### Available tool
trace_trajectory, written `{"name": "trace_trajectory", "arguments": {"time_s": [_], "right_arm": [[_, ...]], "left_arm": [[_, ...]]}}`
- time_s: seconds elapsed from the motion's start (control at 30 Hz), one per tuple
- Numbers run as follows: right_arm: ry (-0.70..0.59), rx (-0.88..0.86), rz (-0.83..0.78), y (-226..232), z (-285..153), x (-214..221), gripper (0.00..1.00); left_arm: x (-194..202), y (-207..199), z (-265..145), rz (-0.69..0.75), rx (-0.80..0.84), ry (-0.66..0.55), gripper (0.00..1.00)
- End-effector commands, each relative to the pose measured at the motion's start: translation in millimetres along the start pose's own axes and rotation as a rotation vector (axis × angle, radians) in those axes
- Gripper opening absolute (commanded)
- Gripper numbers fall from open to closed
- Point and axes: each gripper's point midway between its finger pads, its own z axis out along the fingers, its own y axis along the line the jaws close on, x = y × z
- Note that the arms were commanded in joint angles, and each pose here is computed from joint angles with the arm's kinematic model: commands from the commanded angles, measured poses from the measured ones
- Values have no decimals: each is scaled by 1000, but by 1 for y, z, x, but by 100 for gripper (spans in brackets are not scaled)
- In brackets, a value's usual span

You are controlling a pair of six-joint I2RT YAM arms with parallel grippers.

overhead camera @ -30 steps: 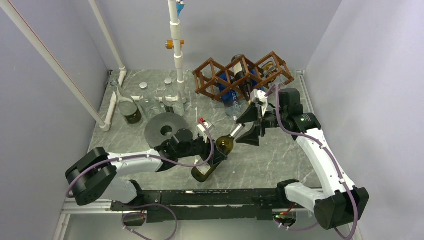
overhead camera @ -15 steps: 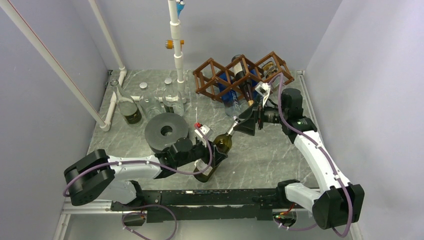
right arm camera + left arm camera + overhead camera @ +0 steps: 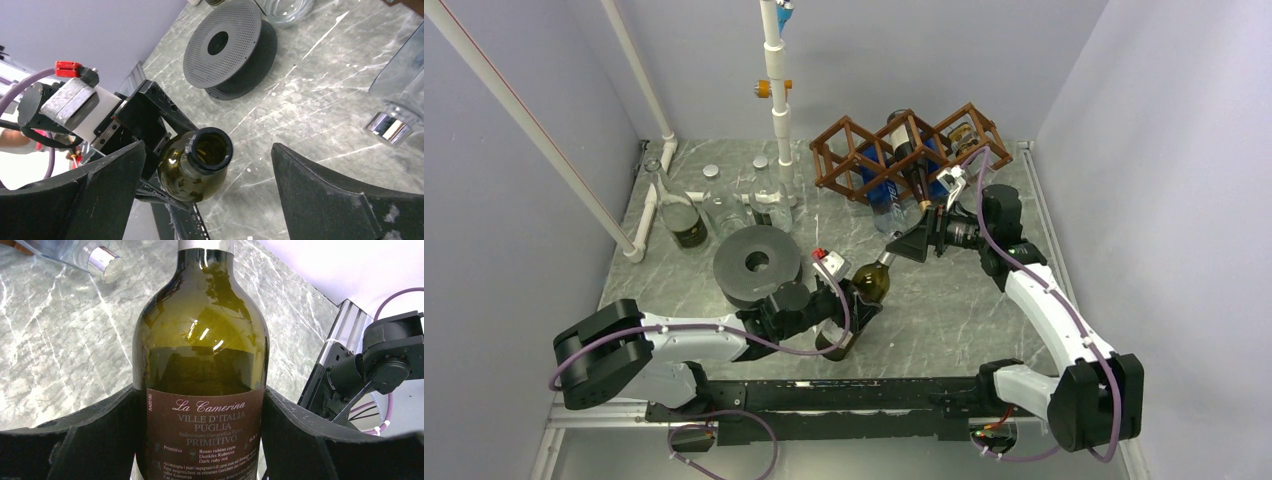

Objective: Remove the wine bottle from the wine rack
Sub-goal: Place the wine bottle at the corner of the board.

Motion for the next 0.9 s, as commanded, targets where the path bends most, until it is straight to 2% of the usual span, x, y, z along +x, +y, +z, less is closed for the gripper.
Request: {"name": "trace_trajectory", "arguments": {"time_s": [0.0,0.23,0.4,0.73,0.8,0.87], "right_arm": [[-37,-67,42,7,5,-7,99],[-25,-111,86,8,12,2,93],[-8,-142,80,13,15,7,82],[17,-194,54,23,18,12,45],[18,-199,43,24,18,12,34],[19,-203,31,24,18,11,18]], "left_arm": [[-64,-26,2,3,69,-228,0],[-67,-34,5,5,81,-257,0],[-65,-35,9,3,75,-260,0],[-65,-32,12,-6,46,-276,0],[-65,-32,12,-8,46,-274,0],[-62,-32,14,-9,46,-266,0]]}}
